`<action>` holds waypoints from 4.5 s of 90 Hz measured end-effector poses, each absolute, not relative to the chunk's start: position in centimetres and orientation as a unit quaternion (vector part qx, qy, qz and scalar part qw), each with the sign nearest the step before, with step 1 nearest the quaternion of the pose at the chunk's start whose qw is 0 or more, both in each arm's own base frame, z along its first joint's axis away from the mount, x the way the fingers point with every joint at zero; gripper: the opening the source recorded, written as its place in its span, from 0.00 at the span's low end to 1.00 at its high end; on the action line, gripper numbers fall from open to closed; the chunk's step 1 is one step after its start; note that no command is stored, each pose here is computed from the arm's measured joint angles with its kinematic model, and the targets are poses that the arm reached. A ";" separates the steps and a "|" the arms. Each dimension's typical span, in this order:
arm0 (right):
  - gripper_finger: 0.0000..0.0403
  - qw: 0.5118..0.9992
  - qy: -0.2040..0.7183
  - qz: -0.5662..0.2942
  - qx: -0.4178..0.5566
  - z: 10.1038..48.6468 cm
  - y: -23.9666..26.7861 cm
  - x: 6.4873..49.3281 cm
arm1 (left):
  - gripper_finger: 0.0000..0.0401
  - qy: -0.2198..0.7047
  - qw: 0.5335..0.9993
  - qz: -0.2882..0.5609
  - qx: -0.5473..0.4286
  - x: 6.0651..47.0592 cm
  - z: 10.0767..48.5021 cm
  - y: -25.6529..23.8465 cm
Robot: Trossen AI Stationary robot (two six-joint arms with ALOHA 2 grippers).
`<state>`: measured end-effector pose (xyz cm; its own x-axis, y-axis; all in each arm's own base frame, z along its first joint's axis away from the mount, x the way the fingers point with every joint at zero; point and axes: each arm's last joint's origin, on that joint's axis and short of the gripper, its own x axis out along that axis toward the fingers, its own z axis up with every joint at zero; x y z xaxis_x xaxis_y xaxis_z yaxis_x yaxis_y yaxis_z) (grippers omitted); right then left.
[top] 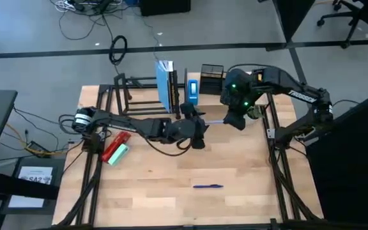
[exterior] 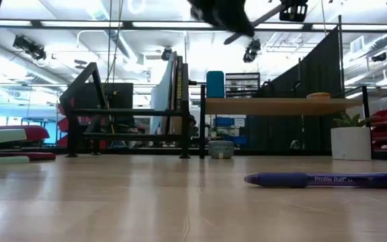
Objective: Stock shelves
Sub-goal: Put the purple ball pen into the pen organizer on the shelf, then put the blue ball pen into the pen organizer on the shelf
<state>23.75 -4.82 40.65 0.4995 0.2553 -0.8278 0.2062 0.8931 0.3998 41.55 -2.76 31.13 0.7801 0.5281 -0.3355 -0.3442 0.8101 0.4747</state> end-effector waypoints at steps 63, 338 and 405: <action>0.11 0.864 0.475 0.028 0.161 41.2 -5.0 24.0 | 0.01 0.243 0.932 0.247 0.103 41.7 29.8 -3.0; 0.03 0.927 0.160 -0.309 0.142 34.8 -25.5 19.5 | 0.47 0.215 0.928 0.285 0.109 40.9 30.4 -6.3; 0.41 0.932 0.130 -0.313 0.129 36.9 -24.6 18.8 | 0.47 0.211 0.932 0.278 0.102 40.8 30.4 -7.0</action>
